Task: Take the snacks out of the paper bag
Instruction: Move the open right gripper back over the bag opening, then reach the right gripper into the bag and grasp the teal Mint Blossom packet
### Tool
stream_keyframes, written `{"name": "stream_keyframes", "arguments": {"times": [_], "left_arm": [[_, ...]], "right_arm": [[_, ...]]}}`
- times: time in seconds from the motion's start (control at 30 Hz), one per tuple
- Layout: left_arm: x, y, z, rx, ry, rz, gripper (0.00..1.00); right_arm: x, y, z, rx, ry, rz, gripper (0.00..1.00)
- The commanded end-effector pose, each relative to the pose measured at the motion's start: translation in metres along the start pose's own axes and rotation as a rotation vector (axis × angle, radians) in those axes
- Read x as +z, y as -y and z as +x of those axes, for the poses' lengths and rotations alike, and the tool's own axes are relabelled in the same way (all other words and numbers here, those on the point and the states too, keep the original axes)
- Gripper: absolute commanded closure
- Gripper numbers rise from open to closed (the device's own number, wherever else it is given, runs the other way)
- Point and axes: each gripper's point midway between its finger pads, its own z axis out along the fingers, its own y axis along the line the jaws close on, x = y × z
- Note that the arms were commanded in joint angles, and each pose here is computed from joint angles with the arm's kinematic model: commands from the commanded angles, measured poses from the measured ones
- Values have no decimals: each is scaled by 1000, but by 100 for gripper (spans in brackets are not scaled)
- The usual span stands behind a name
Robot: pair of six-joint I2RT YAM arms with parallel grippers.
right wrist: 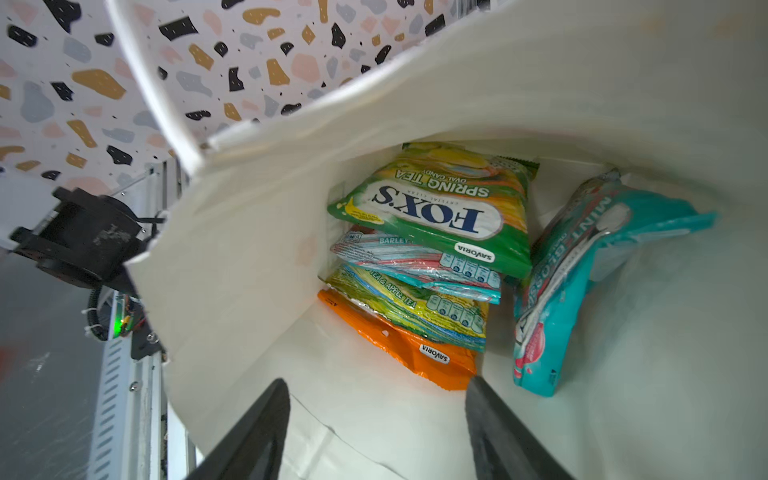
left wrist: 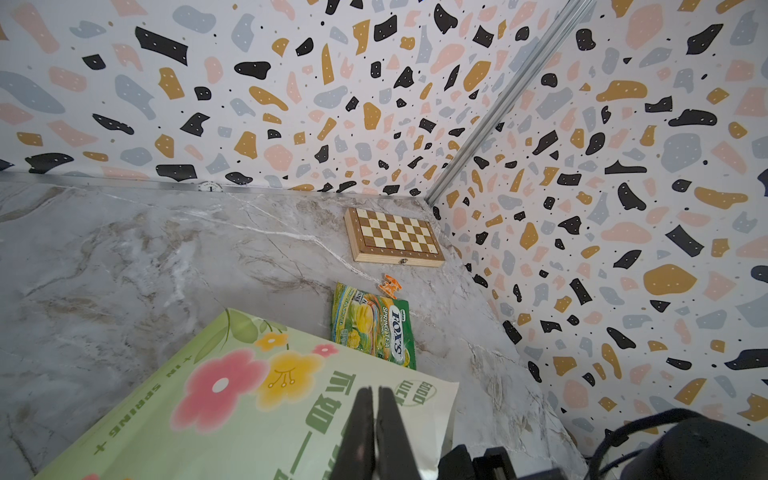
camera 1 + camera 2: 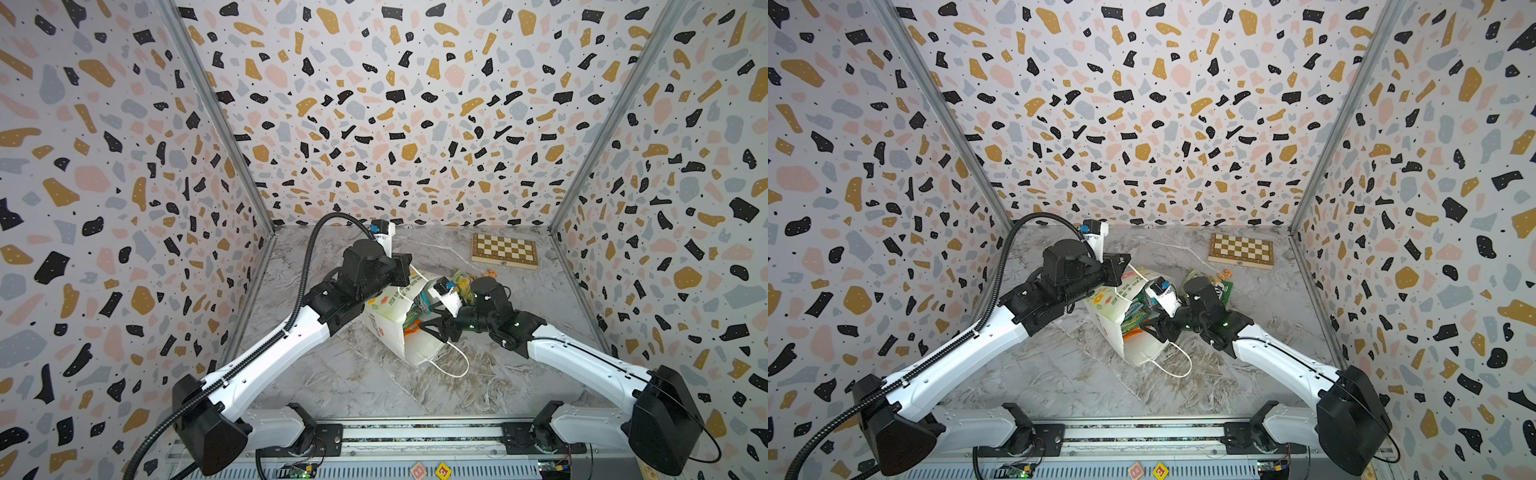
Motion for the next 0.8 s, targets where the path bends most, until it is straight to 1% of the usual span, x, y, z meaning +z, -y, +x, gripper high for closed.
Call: {"name": "stream_keyframes", "arguments": {"times": [0.0, 0.2, 0.33, 0.43, 0.53, 0.63, 0.77], "left_arm": [[-5, 14, -19, 11, 61, 45, 100], [-5, 14, -20, 13, 61, 45, 100], [-5, 15, -20, 15, 59, 47, 100], [-6, 15, -20, 15, 59, 51, 100], [-6, 14, -19, 15, 56, 49, 100], [-7, 15, -19, 14, 58, 54, 100], [-7, 16, -19, 14, 57, 60, 100]], "right_arm": [[3, 9, -3, -42, -34, 77, 33], [15, 19, 12, -37, -79, 124, 36], [19, 35, 18, -13, -96, 219, 38], [21, 46, 16, 9, -81, 291, 39], [23, 53, 14, 34, -61, 354, 44], [22, 64, 12, 72, -32, 433, 44], [24, 72, 12, 113, -5, 477, 48]]}}
